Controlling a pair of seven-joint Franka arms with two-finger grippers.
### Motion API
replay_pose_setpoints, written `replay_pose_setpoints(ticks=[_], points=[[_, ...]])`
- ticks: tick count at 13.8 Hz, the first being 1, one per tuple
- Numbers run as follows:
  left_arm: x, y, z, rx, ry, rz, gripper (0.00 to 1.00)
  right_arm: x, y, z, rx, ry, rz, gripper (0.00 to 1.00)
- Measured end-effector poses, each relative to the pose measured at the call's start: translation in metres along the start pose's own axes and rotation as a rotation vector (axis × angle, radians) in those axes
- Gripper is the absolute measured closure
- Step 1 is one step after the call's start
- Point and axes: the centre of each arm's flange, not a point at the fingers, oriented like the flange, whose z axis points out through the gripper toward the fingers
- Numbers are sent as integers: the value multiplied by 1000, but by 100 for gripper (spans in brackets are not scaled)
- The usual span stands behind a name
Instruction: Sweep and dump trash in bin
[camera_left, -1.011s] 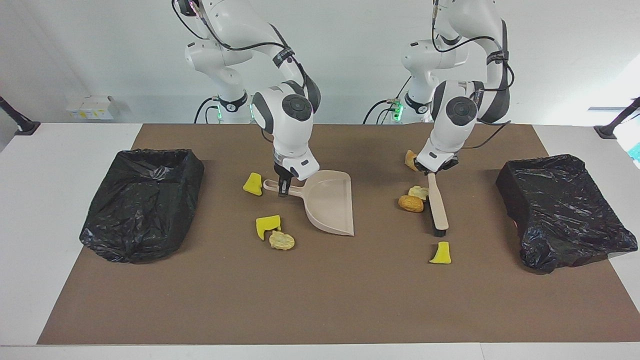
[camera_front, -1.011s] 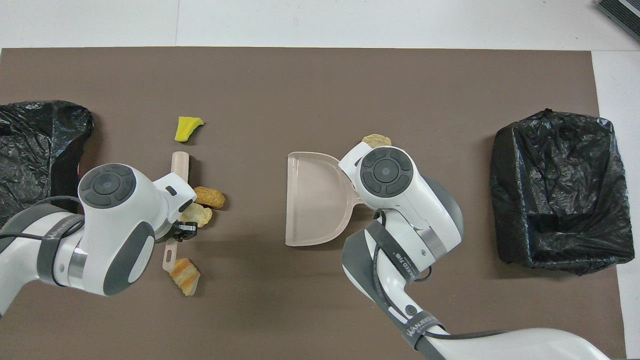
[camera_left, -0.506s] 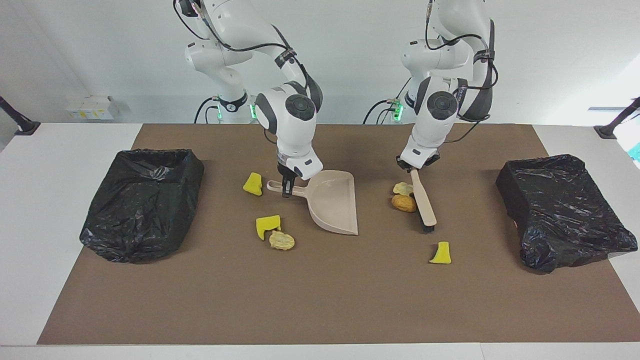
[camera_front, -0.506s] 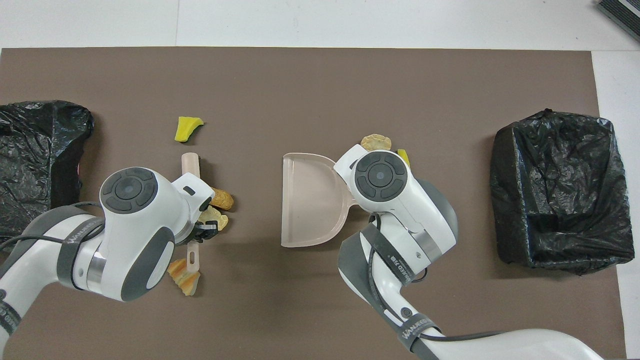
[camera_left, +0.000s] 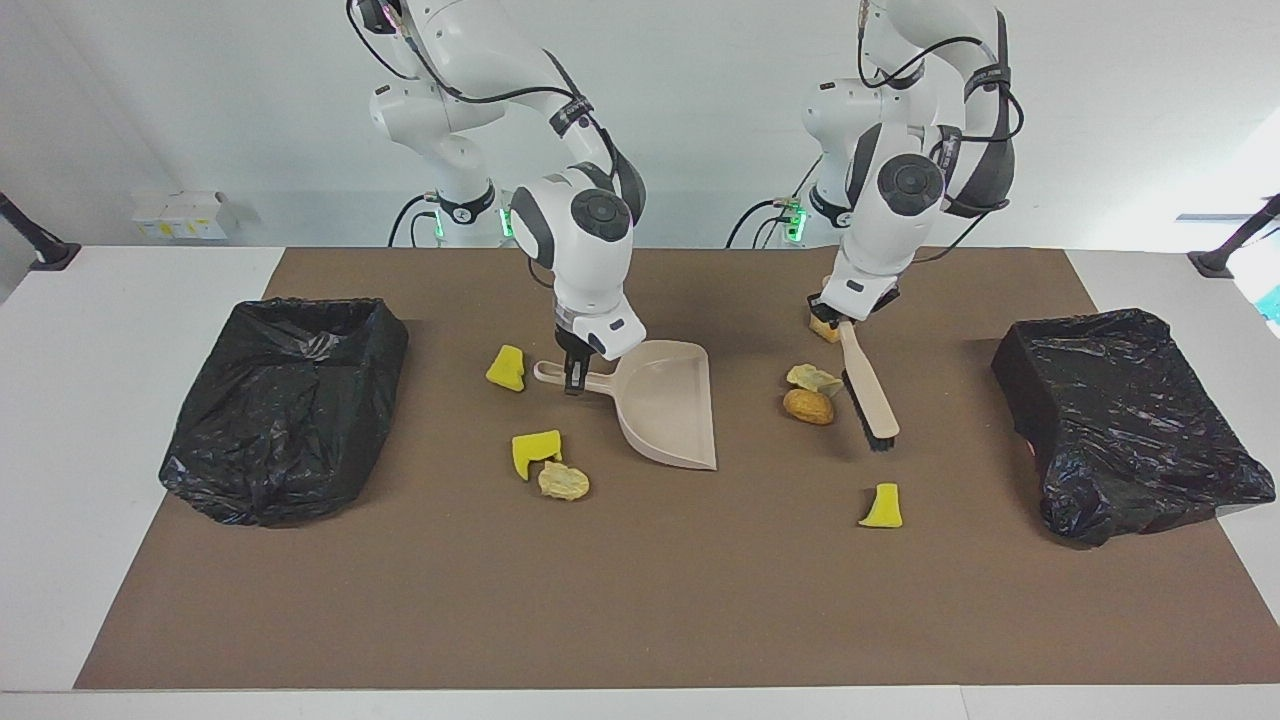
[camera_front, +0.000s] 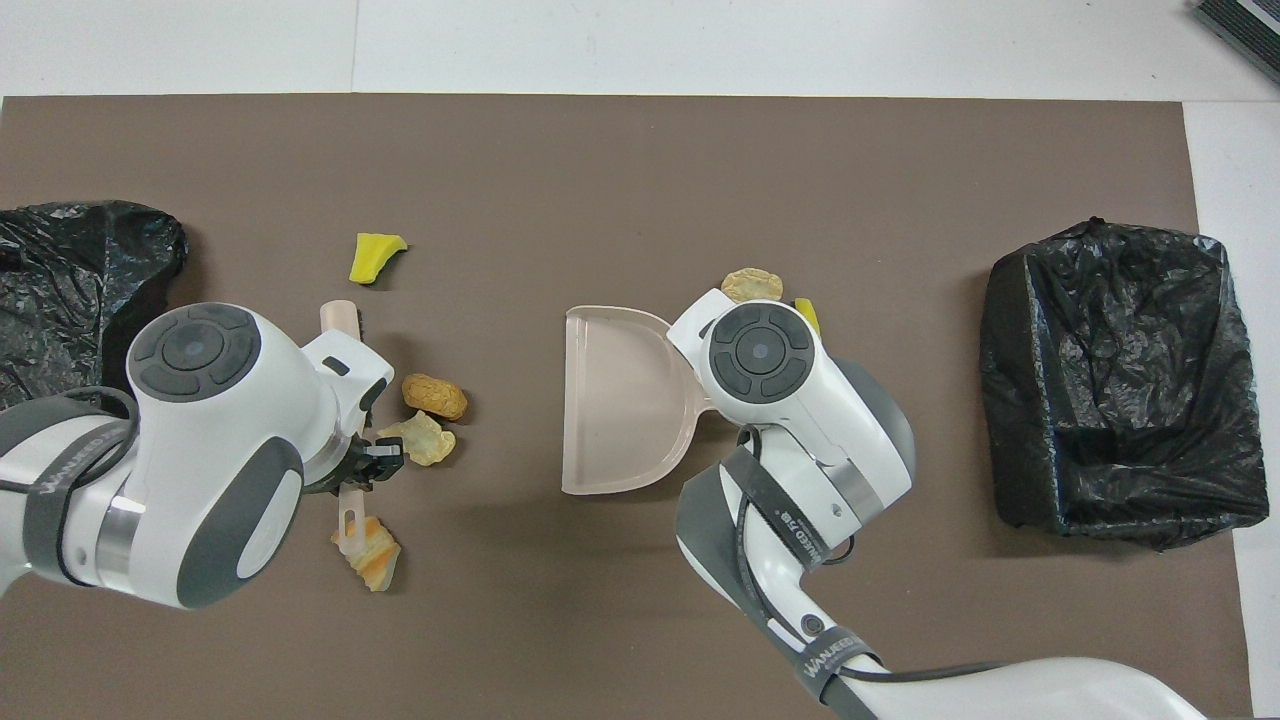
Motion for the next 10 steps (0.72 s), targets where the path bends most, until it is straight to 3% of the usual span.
replay_pose_setpoints(ticks=[4,10], points=[[-20,-40,-9,60,-118,-87,74,0,0,1,2,-1,-9,68],[-36,-93,12,111,-300,-189,74,0,-2,2,14,-12,-41,68]])
